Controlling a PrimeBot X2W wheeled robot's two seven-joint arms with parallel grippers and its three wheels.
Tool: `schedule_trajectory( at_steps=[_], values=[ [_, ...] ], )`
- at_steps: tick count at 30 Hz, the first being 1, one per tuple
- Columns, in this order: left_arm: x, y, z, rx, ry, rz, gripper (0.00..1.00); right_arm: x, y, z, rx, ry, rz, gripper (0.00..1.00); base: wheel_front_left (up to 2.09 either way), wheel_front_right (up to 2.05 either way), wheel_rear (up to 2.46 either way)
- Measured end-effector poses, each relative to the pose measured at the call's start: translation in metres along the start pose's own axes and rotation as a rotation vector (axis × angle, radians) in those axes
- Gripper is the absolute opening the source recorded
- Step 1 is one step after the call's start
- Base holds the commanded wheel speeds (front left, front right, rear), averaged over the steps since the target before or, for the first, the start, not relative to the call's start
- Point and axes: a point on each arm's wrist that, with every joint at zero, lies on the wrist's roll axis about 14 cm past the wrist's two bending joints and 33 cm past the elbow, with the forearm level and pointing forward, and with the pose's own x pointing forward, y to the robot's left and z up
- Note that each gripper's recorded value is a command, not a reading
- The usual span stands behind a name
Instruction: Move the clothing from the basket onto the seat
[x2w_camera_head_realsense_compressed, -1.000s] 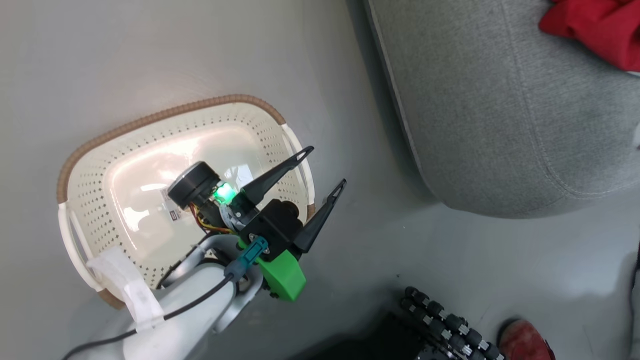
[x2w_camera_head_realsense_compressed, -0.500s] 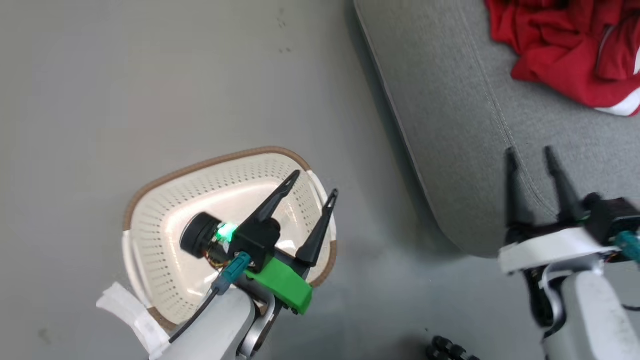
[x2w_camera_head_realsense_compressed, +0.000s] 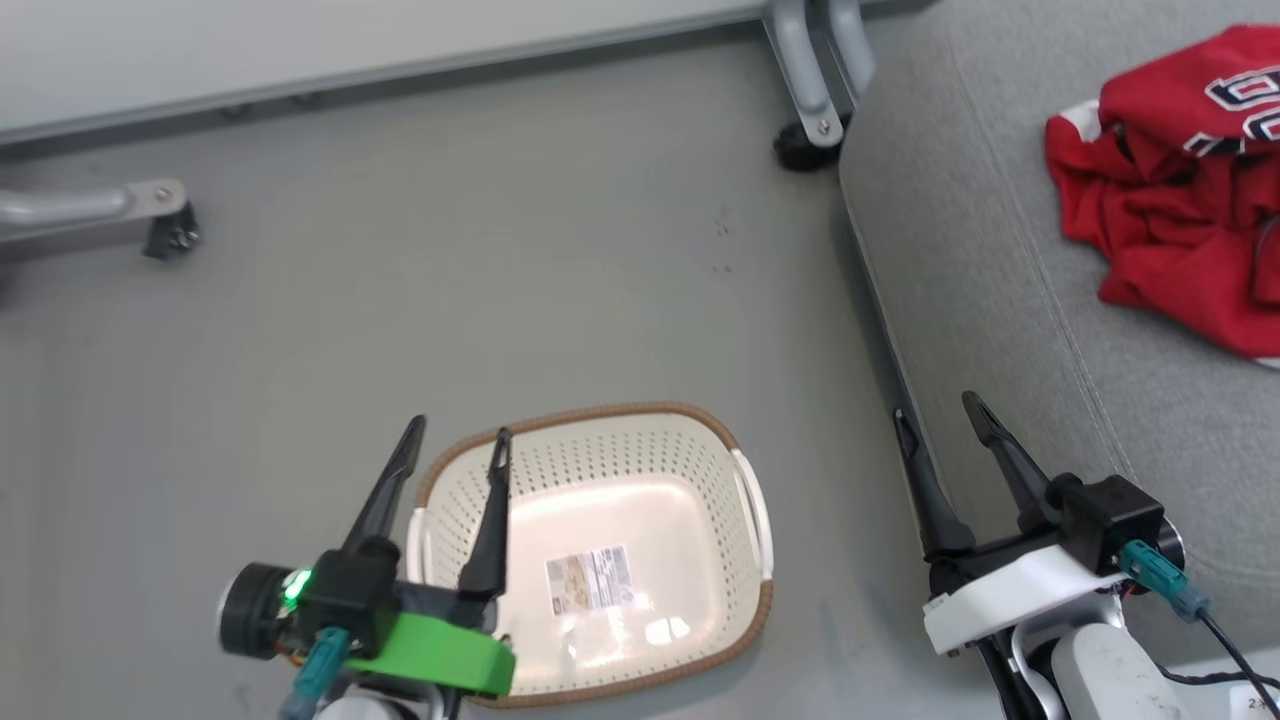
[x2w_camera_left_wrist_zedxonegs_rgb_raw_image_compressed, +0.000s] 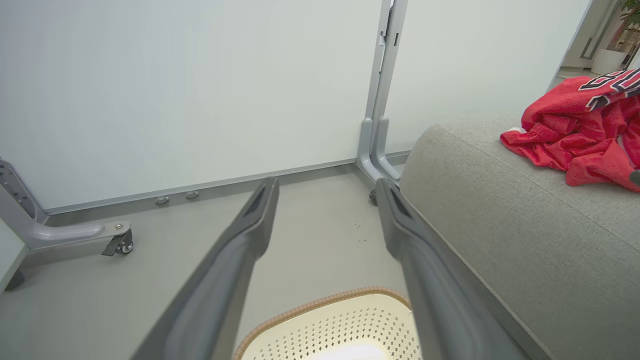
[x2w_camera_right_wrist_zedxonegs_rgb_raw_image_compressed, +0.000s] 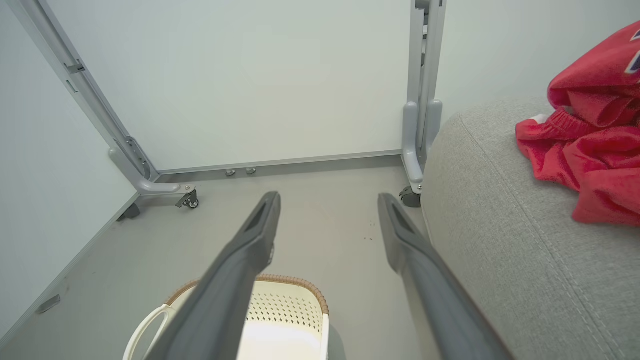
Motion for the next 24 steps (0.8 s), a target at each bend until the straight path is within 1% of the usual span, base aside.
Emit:
schedule_trajectory(
  at_steps=[4, 6, 10, 13, 16, 20, 24],
  values=[
    [-0.023, 0.028, 0.025, 0.057, -0.062, 0.100, 1.00, -0.004, 0.007, 0.015, 0.005, -0.045, 0.020, 1.00, 0.00, 0.00, 0.00],
    [-0.038, 0.040, 0.035, 0.069, -0.086, 0.149, 1.00, -0.008, 0.008, 0.022, 0.002, -0.064, 0.024, 1.00, 0.00, 0.00, 0.00],
    [-0.062, 0.054, 0.052, 0.089, -0.133, 0.216, 1.00, -0.020, 0.007, 0.032, -0.010, -0.094, 0.019, 1.00, 0.00, 0.00, 0.00],
    [-0.080, 0.061, 0.060, 0.092, -0.158, 0.260, 1.00, -0.031, 0.004, 0.040, -0.021, -0.118, 0.005, 1.00, 0.00, 0.00, 0.00],
    [-0.096, 0.063, 0.058, 0.092, -0.152, 0.278, 1.00, -0.044, -0.001, 0.042, -0.024, -0.126, -0.016, 1.00, 0.00, 0.00, 0.00],
    [-0.112, 0.063, 0.053, 0.101, -0.134, 0.291, 1.00, -0.059, -0.003, 0.044, -0.034, -0.133, -0.023, 1.00, 0.00, 0.00, 0.00],
    [-0.118, 0.060, 0.050, 0.101, -0.125, 0.287, 1.00, -0.067, -0.007, 0.049, -0.047, -0.147, -0.030, 1.00, 0.00, 0.00, 0.00]
  ],
)
